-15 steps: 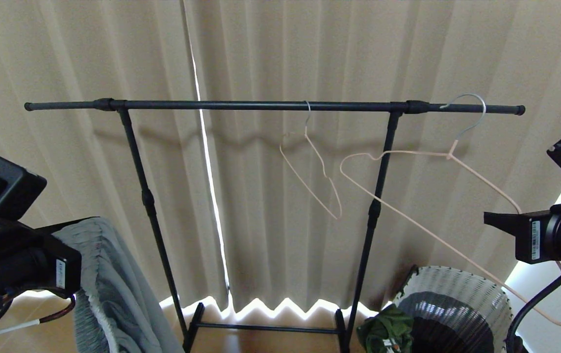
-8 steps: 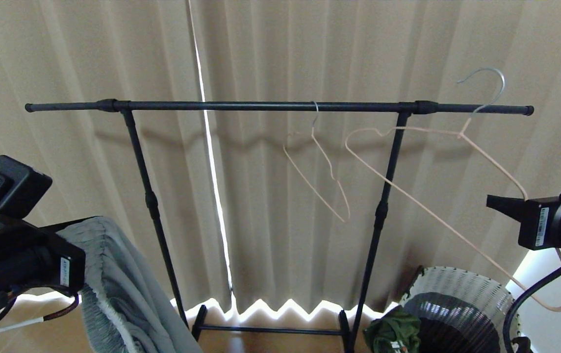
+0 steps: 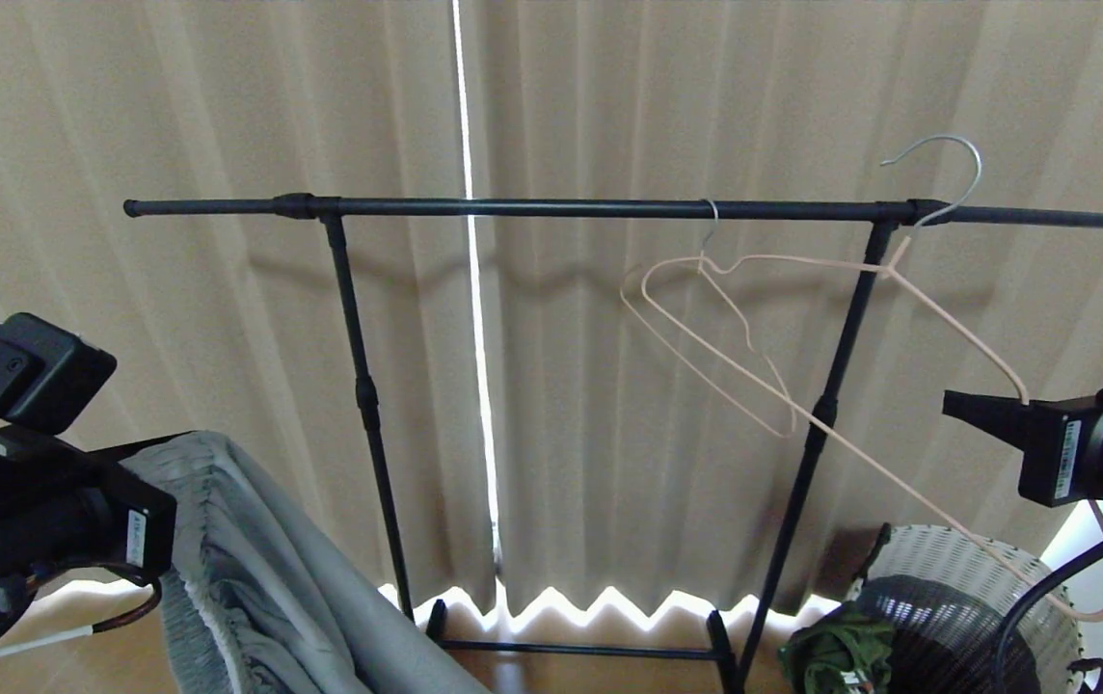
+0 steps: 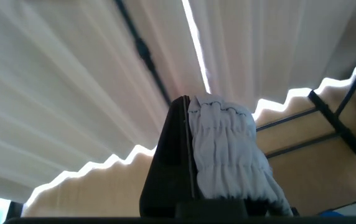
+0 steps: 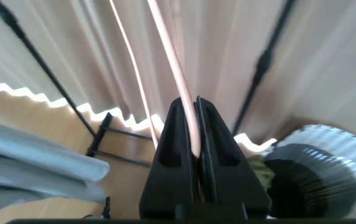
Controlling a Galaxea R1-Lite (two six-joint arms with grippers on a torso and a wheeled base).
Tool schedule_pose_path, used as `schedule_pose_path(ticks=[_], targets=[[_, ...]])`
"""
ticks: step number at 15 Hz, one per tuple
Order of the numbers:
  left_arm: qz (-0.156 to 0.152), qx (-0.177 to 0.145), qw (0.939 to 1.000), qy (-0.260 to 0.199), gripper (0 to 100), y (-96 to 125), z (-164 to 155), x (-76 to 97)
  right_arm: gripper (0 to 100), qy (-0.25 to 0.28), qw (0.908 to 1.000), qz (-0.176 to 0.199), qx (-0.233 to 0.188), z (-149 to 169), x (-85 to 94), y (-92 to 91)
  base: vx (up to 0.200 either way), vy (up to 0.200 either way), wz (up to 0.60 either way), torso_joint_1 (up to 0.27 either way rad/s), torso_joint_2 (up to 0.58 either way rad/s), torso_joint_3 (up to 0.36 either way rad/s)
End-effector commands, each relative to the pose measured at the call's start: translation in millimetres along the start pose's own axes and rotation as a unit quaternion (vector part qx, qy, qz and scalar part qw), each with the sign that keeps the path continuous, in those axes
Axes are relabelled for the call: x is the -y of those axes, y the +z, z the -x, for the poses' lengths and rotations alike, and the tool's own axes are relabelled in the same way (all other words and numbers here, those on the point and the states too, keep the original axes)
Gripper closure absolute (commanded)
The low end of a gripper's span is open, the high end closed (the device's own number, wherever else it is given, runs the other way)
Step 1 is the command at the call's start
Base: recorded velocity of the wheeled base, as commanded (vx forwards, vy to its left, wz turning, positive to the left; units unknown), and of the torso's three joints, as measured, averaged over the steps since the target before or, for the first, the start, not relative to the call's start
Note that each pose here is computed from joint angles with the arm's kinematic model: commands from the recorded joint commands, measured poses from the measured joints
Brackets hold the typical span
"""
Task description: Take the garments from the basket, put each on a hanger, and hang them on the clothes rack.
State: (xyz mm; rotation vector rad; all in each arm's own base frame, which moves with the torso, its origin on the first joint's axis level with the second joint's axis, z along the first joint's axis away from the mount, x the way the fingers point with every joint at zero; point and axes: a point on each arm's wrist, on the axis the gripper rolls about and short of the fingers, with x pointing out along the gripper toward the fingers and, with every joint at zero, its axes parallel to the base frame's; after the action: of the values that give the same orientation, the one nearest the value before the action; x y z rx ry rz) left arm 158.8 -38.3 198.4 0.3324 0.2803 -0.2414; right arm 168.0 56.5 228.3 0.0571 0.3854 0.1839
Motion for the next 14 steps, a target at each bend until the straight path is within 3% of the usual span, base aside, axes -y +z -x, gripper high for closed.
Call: schedule_pose_path(ticks=[1,3,5,9,14], targets=[[-0.006,-0.01,0.9998,-0.018,100,-1.3,-6.5,6.5,100,0.013,0.9998,0.007,-0.014,-3.8,-5.1,-5.4,0.0,0.0,0.0,0.0,0.0,0.0],[-0.012,-0.008,0.9993,-0.035,100,0.7,-8.9,12.5,100,0.027,0.9994,0.013,-0.019,-4.0,-10.3,-7.4,0.0,0.0,0.0,0.0,0.0,0.0],[-0.015,0.016,0.9983,-0.054,100,8.2,-8.4,19.8,100,0.043,0.9987,0.02,-0.02,-2.5,-16.1,-8.7,0.0,0.0,0.0,0.0,0.0,0.0],[-0.016,0.023,0.9979,-0.057,100,31.3,-30.1,24.9,100,0.091,0.9944,0.039,-0.037,-1.1,-35.0,-17.2,0.0,0.0,0.0,0.0,0.0,0.0],[-0.016,-0.001,0.9997,0.019,100,56.5,-77.4,25.4,100,0.132,0.9901,0.04,-0.026,-0.1,-50.7,-16.3,0.0,0.0,0.0,0.0,0.0,0.0]])
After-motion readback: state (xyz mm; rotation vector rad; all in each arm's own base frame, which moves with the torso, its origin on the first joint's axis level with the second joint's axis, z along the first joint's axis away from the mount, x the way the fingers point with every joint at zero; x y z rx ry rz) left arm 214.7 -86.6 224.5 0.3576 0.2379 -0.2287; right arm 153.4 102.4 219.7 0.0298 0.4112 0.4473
